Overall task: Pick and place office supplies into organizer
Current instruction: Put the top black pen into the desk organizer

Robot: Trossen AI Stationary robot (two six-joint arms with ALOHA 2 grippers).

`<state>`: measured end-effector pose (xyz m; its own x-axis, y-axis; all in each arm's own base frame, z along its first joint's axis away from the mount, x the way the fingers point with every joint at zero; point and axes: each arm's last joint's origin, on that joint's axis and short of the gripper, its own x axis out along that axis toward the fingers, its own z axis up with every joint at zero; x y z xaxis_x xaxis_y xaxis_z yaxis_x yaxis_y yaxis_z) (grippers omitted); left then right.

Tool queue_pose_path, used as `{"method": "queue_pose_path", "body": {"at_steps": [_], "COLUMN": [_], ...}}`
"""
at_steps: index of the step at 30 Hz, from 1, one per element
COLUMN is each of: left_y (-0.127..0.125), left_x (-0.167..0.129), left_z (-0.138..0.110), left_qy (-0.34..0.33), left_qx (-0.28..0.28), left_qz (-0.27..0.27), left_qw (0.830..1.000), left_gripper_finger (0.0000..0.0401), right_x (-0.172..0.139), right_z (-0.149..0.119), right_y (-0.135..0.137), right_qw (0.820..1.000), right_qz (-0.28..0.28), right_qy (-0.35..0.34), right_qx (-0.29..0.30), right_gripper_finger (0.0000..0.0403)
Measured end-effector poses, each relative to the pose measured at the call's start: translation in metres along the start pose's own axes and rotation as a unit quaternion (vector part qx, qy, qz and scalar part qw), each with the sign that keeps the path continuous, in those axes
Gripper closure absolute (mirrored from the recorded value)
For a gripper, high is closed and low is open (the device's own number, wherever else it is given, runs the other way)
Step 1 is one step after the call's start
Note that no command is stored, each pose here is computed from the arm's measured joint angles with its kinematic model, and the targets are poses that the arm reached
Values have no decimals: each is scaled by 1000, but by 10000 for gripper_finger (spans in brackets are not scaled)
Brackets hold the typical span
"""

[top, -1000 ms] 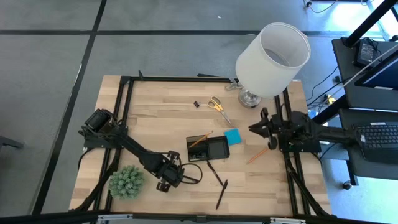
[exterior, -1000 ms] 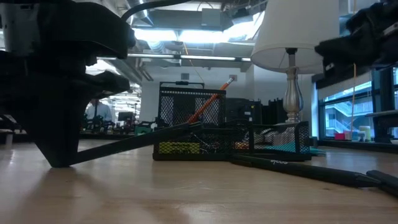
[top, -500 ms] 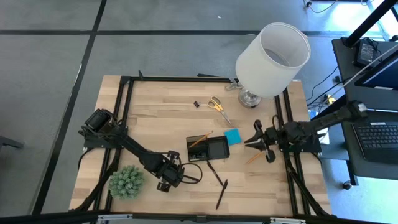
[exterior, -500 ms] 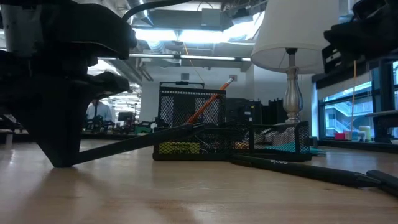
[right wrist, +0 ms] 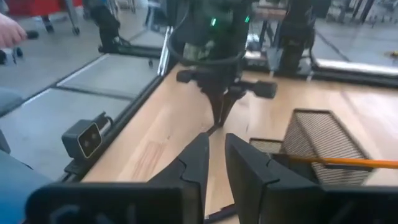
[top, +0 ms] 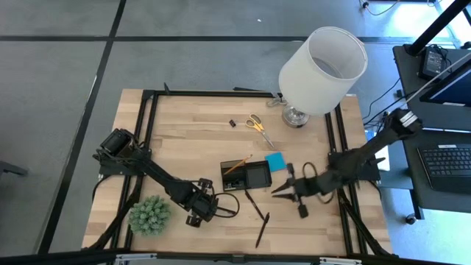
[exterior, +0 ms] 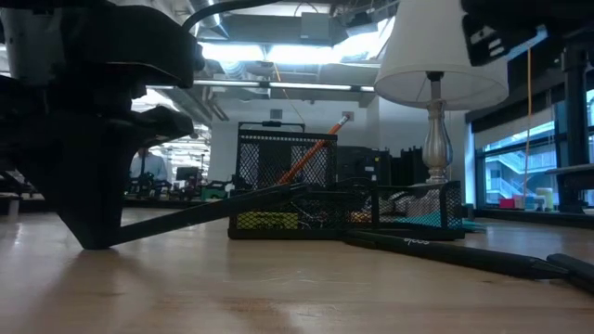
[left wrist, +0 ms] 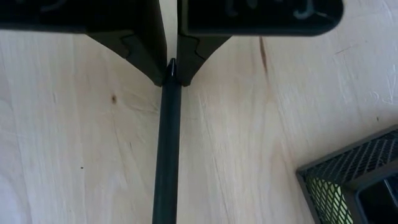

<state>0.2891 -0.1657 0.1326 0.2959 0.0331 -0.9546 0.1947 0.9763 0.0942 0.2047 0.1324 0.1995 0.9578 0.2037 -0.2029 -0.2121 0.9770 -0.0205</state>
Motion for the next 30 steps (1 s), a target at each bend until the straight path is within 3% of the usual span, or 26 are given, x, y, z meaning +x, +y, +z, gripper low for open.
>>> {"method": "queue_pose_path", "body": {"at_steps": [10,19,30], "left_y": [-2,-7,-17], "left_x": [0,-1,-3], "left_z": [-1,-2,-6], "left_qy": [-2,-6,-14], "left_qx": [5,-1,-13], "left_qz": [4,10,23], "left_qw": [1000,1000,1000], "left_gripper_finger": [391,391,390], "right_x": [69,124,150], "right_z": [-18,-38,-39], "right_y": [28,50,59], "right_qw": [998,991,987], "right_qz": [-5,-2,-7], "right_qy": [70,104,136], "right_qx": [-4,-80,-81], "right_gripper_finger": [345,345,345]}}
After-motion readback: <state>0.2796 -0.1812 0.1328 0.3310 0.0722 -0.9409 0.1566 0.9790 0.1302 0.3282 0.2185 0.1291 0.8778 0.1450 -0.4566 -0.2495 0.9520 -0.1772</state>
